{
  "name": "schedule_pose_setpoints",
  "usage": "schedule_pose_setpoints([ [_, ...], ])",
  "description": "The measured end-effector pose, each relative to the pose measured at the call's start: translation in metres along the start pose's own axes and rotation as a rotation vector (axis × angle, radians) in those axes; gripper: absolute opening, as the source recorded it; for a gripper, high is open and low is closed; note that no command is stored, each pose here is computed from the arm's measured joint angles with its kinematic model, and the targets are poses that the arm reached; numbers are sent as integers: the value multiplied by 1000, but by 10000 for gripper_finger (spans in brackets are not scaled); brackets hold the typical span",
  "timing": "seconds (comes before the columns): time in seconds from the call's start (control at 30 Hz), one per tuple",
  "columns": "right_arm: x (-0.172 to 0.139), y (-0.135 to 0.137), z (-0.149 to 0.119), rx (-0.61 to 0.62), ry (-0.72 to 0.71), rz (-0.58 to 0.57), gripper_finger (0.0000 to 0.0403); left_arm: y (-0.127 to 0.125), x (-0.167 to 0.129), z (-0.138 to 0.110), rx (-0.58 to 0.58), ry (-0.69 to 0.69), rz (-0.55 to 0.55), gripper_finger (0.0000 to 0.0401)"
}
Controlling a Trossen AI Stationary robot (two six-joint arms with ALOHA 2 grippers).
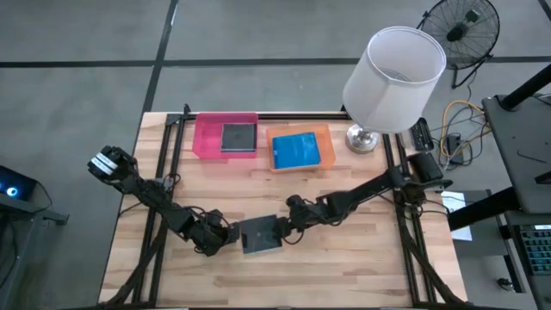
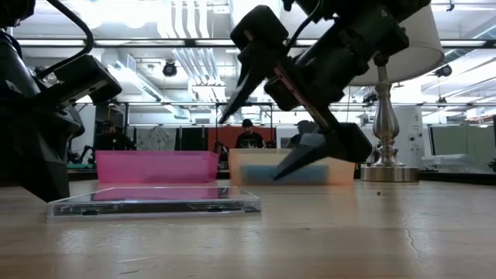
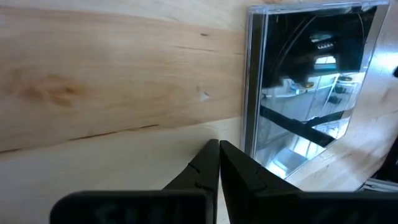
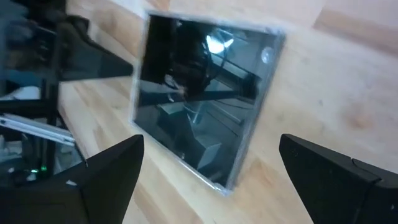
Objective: Pick & place jewel cases by type
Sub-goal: Put the black CD case into the pink bin
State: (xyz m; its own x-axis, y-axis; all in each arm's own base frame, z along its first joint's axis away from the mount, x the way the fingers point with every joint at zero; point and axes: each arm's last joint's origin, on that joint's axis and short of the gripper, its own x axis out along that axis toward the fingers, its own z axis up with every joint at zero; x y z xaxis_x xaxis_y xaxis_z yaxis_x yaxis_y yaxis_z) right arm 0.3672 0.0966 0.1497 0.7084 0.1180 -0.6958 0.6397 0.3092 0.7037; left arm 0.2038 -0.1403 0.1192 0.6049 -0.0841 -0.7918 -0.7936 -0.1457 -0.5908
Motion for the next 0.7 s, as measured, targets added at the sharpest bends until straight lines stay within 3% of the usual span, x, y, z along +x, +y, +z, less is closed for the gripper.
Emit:
schedule_pose_setpoints([
  [0.7,6,-5,1,56,-16,-15,370,-7,1,1,18,-1,-36,0],
])
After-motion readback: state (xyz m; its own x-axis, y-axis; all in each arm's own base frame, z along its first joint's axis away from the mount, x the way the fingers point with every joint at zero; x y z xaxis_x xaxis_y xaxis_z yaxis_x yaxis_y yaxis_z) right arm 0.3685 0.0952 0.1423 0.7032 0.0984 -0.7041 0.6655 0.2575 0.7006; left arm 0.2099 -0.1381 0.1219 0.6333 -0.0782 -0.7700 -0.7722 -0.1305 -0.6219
